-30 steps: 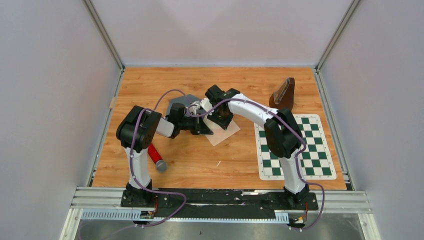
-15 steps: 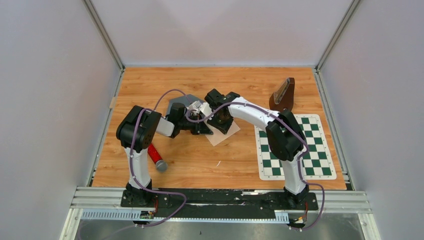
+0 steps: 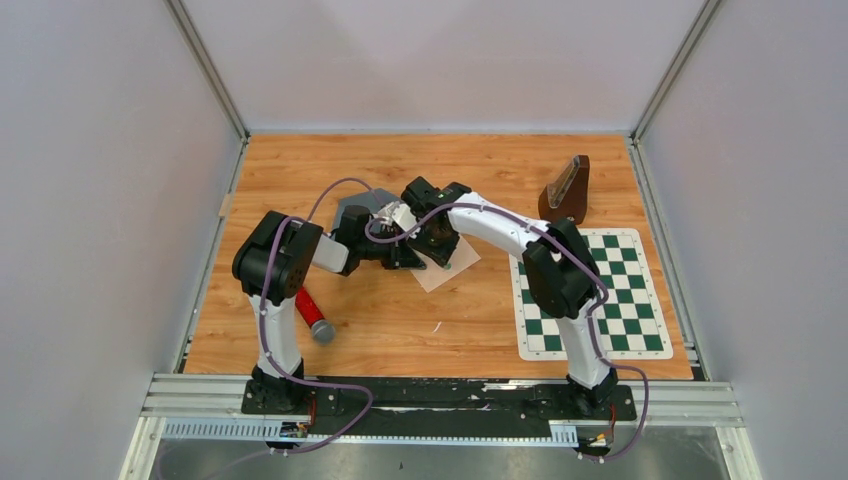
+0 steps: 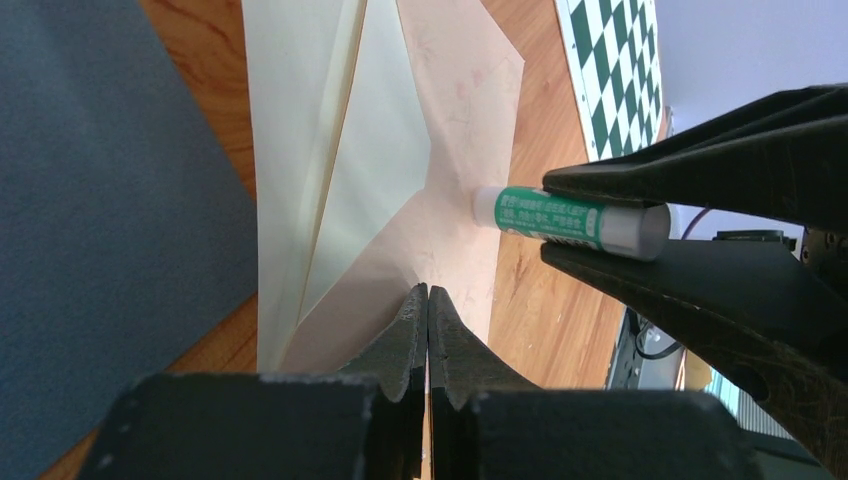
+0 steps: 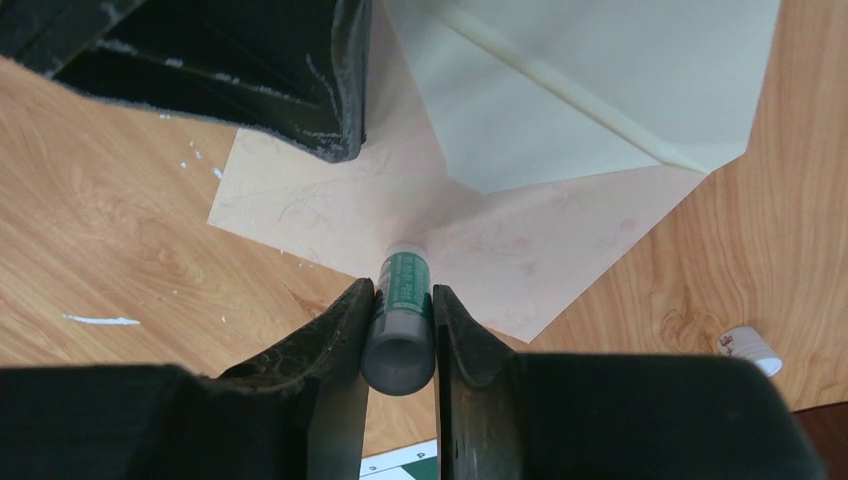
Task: Place the letter into the envelope and seal it
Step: Paint the envelope at the center of the board.
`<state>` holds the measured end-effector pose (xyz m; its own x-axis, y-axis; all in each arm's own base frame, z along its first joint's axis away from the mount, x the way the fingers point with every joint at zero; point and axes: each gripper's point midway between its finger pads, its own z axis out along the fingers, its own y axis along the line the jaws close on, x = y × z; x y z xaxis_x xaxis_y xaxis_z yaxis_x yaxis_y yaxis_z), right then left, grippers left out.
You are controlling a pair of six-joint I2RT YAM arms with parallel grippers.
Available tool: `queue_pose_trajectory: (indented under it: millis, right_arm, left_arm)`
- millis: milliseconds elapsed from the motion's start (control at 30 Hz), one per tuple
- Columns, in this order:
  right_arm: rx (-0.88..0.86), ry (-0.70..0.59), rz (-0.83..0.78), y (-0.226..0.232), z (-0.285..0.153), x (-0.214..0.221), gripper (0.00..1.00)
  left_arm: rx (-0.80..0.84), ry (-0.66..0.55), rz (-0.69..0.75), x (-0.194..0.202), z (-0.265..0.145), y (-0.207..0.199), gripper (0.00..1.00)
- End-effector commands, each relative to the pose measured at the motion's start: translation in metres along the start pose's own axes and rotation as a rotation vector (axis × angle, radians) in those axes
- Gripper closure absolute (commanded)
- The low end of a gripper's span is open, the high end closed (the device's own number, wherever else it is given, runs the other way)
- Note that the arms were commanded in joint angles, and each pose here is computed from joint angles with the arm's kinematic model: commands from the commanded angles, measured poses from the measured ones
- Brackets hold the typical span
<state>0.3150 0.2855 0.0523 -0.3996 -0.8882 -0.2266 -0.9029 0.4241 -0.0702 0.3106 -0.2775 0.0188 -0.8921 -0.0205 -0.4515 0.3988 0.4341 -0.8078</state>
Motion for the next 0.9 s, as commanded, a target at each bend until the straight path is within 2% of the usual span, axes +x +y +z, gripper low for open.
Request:
queue_pose_trajectory:
  millis: [0,300,500,600,667,767,867]
  right_arm:
    - [0.058,0.045,0.036,-0.023,0.028,0.005,1.0]
    - [0.076,-0.056,0.063,-0.042,0.002,-0.02,1.0]
    - [-0.005,-0.224,0.147,-0.046,-0.052,-0.027,1.0]
    - [-0.049,-0.327,0.239,-0.057,-0.076,-0.017,1.0]
    - [-0.097,-0.413,0.3,-0.063,-0.092,-0.013,1.0]
    - [-0.157,-0.555,0.37,-0.071,-0.11,-0.009,1.0]
    - [-0.173,-0.636,0.39,-0.074,-0.118,-0.011,1.0]
  left_arm:
    - [-0.092,0.008,-0.003,0.007,0.0,0.022,1.0]
    - [-0.084,0.019,0.026,0.001,0.002,0.02,1.0]
    - [0.019,-0.004,0.132,-0.019,-0.001,-0.01,1.0]
    - [0.069,-0.033,0.224,-0.035,-0.008,-0.034,0.98]
    - [0.105,-0.051,0.293,-0.046,-0.015,-0.052,0.91]
    - [0.116,-0.07,0.398,-0.064,-0.025,-0.076,0.73]
    - [0.121,-0.096,0.547,-0.093,-0.038,-0.106,0.65]
